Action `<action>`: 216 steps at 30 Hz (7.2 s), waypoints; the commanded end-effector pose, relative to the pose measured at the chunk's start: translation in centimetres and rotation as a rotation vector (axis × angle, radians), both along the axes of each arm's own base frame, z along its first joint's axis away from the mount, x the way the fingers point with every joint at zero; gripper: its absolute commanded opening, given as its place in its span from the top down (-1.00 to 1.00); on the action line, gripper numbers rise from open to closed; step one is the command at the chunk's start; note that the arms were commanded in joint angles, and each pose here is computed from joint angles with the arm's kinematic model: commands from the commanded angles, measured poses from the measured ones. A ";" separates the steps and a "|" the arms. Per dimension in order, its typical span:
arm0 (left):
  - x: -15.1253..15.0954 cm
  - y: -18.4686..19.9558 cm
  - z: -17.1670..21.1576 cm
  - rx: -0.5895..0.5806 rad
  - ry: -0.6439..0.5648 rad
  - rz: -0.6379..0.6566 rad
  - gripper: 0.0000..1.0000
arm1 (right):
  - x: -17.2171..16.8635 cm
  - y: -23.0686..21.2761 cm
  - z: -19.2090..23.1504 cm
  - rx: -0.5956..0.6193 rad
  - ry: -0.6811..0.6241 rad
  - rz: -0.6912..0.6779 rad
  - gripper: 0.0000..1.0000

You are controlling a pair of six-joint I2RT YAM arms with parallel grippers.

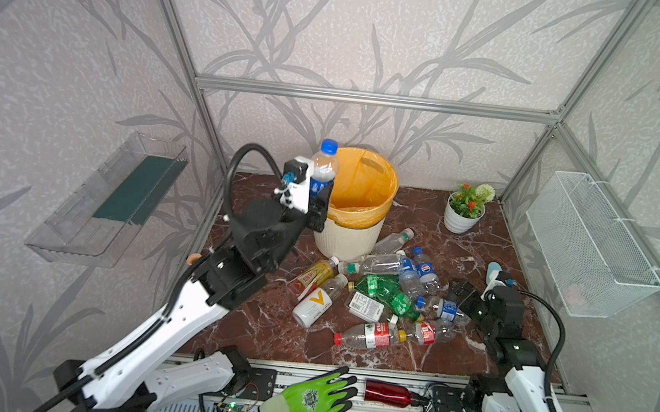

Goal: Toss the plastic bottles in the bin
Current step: 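Lift the Pepsi bottle over the bin with the left gripper and release, then lower the left gripper onto a clear bottle with white-yellow label and grasp, then lift the clear bottle over the bin with the left gripper and release, then lower the left gripper onto the gold-labelled bottle and grasp it, then raise the gold-labelled bottle over the bin with the left gripper and release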

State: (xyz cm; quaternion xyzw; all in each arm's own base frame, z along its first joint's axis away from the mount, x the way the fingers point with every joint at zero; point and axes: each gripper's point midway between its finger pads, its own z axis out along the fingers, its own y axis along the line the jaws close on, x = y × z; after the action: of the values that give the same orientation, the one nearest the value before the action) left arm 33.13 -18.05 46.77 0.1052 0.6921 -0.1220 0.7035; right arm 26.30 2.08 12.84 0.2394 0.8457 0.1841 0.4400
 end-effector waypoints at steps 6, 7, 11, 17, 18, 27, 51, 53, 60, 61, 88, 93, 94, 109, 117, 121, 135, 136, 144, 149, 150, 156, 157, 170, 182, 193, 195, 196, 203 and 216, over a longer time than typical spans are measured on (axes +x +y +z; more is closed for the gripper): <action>6.9 -5.4 -4.7 0.046 0.257 -0.127 -0.83 | 0.1 0.0 1.8 -0.047 -0.029 0.032 -0.98; 6.6 -5.2 -4.4 0.033 0.238 -0.126 -0.87 | 0.1 -0.1 1.9 -0.052 -0.031 0.031 -0.98; 4.3 -4.0 -3.0 -0.003 0.130 -0.147 -0.96 | -0.1 -0.5 2.0 -0.065 -0.032 0.014 -0.98; 0.5 -1.6 -3.3 0.000 0.121 -0.141 -0.96 | 0.2 -0.4 1.5 -0.045 -0.020 0.008 -0.98; 0.1 -1.3 -4.0 0.004 0.135 -0.137 -0.96 | 0.3 -0.3 1.4 -0.041 -0.018 0.008 -0.98; -5.2 -0.6 -17.6 0.191 0.433 -0.097 -0.85 | 0.3 -0.2 0.4 -0.010 0.004 -0.005 -0.97; -11.1 -1.7 -38.3 0.403 1.046 -0.139 -0.54 | 0.8 0.4 0.3 0.052 0.011 -0.005 -0.95; -11.1 -1.7 -38.7 0.415 1.054 -0.135 -0.53 | 0.8 0.3 0.3 0.050 0.011 -0.008 -0.95; -11.1 -2.3 -40.1 0.440 1.092 -0.152 -0.47 | 0.8 0.3 -0.1 0.047 0.020 -0.012 -0.94; -11.1 -2.4 -40.3 0.442 1.100 -0.155 -0.46 | 0.9 0.3 -0.1 0.048 0.021 -0.012 -0.95; -11.6 -2.6 -42.8 0.487 1.180 -0.165 -0.20 | 1.3 0.1 -1.1 0.040 0.032 -0.017 -0.96; -11.6 -3.2 -41.4 0.440 1.145 -0.189 0.09 | 1.3 0.1 -1.0 0.043 0.029 -0.019 -0.96; -11.4 -3.3 -40.9 0.425 1.130 -0.192 0.10 | 1.3 0.1 -1.0 0.042 0.030 -0.022 -0.96; -10.4 -0.9 -22.1 0.145 0.593 -0.207 0.12 | 1.4 -0.1 -0.2 0.040 0.006 -0.032 -0.96; -11.5 3.7 -5.2 0.001 -0.051 -0.142 0.14 | 1.2 -0.1 -0.1 0.039 -0.006 -0.032 -0.96; -10.4 3.9 0.3 -0.019 -0.188 -0.079 0.14 | 1.0 -0.1 0.1 0.033 -0.016 -0.028 -0.96; 6.5 -4.5 -3.3 0.115 0.171 -0.093 -0.63 | 1.0 0.1 1.4 -0.004 -0.038 0.012 -0.97; 6.7 -4.5 -3.3 0.109 0.164 -0.088 -0.70 | 0.9 0.0 1.5 -0.009 -0.040 0.011 -0.97; 3.0 -2.7 -1.1 0.053 0.028 -0.115 -0.90 | 0.5 -0.3 1.1 -0.019 -0.034 -0.003 -0.99; 0.9 -0.5 -3.2 0.043 0.064 -0.072 -0.90 | 0.7 -0.1 0.8 -0.009 -0.026 0.002 -0.99; 0.6 0.1 -4.2 0.047 0.088 -0.051 -0.90 | 0.7 -0.1 0.7 -0.008 -0.025 0.002 -0.99; -1.2 1.6 -14.0 0.099 0.333 -0.022 -0.88 | 0.8 -0.2 0.3 -0.003 -0.016 -0.007 -0.99; -1.4 1.8 -15.8 0.114 0.378 -0.013 -0.88 | 0.8 -0.2 0.1 0.000 -0.012 -0.010 -0.99; -4.3 2.9 -35.4 0.257 0.914 0.062 -0.88 | 1.0 0.0 -0.5 0.011 0.006 -0.004 -0.99; -4.5 2.2 -40.4 0.384 1.070 0.025 -0.79 | 1.0 -0.1 -0.7 0.008 0.014 -0.008 -0.99; -5.5 1.8 -41.8 0.373 1.145 -0.001 -0.34 | 1.2 0.0 -1.0 0.011 0.019 -0.004 -0.99; -5.8 1.7 -41.8 0.369 1.156 -0.004 -0.29 | 1.2 0.0 -1.0 0.035 0.021 -0.019 -0.99; -5.9 1.7 -41.8 0.365 1.157 -0.006 -0.26 | 1.2 0.0 -1.0 0.034 0.022 -0.019 -0.99; -6.8 2.0 -40.6 0.321 1.138 -0.004 -0.01 | 1.2 0.0 -1.0 0.036 0.022 -0.025 -0.99; -8.4 2.9 -31.5 0.050 0.857 -0.042 -0.02 | 1.4 0.1 -0.6 0.048 0.009 -0.025 -0.99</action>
State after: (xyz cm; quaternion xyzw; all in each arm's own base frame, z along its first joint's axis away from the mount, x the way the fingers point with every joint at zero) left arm 25.14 -15.26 13.23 0.0935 0.9370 -0.1246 0.3126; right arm 27.46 2.18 11.91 0.2591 0.8456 0.1919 0.4253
